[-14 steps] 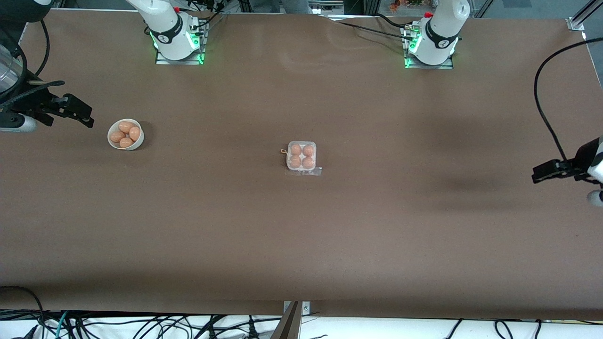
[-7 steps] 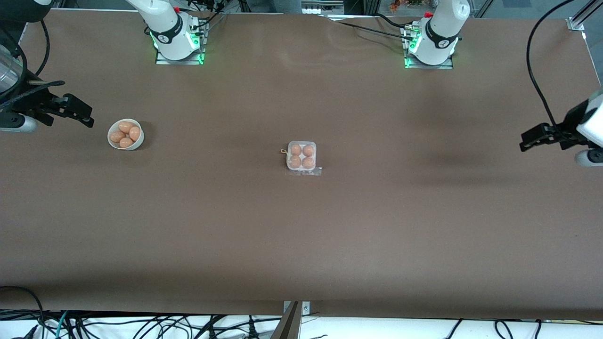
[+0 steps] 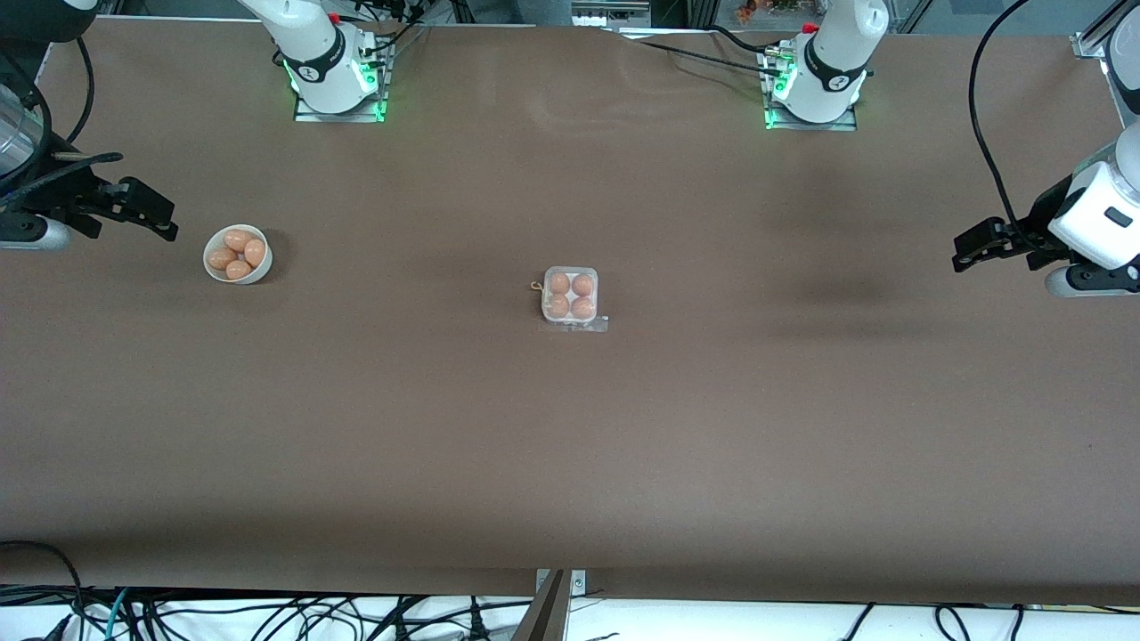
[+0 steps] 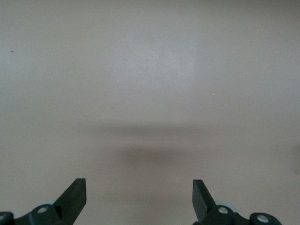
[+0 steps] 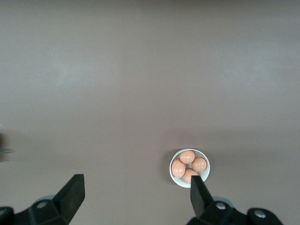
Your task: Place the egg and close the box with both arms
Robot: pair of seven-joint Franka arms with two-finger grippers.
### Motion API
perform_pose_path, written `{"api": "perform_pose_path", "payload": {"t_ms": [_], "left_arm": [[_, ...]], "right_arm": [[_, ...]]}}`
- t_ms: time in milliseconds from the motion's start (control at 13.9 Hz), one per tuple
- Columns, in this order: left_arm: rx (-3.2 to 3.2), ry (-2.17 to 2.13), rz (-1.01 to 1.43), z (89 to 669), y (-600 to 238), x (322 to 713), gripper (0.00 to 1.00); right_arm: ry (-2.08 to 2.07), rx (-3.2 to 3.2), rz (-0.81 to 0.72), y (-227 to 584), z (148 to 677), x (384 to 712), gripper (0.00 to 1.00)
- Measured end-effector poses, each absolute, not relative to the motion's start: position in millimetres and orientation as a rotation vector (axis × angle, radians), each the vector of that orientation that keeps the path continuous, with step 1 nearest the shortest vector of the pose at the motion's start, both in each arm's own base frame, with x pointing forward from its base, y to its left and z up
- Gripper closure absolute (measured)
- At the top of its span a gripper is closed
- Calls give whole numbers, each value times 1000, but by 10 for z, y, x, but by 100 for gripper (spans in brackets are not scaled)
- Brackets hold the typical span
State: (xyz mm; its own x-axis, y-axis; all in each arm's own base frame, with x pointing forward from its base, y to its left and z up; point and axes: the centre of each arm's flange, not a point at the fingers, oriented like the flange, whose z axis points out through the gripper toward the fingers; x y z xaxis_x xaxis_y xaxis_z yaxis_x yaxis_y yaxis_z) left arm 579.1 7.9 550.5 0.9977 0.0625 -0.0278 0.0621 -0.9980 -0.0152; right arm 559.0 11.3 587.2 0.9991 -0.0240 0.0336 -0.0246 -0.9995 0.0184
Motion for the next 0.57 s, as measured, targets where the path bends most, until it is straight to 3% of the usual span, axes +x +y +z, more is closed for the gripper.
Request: {"api": "perform_pose_path", "payload": {"t_ms": [574], "left_arm": [[-3125,-100,51,5437,83,5787,0]], "right_arm": [[-38,3122,52,113,5872,5589,0]]}}
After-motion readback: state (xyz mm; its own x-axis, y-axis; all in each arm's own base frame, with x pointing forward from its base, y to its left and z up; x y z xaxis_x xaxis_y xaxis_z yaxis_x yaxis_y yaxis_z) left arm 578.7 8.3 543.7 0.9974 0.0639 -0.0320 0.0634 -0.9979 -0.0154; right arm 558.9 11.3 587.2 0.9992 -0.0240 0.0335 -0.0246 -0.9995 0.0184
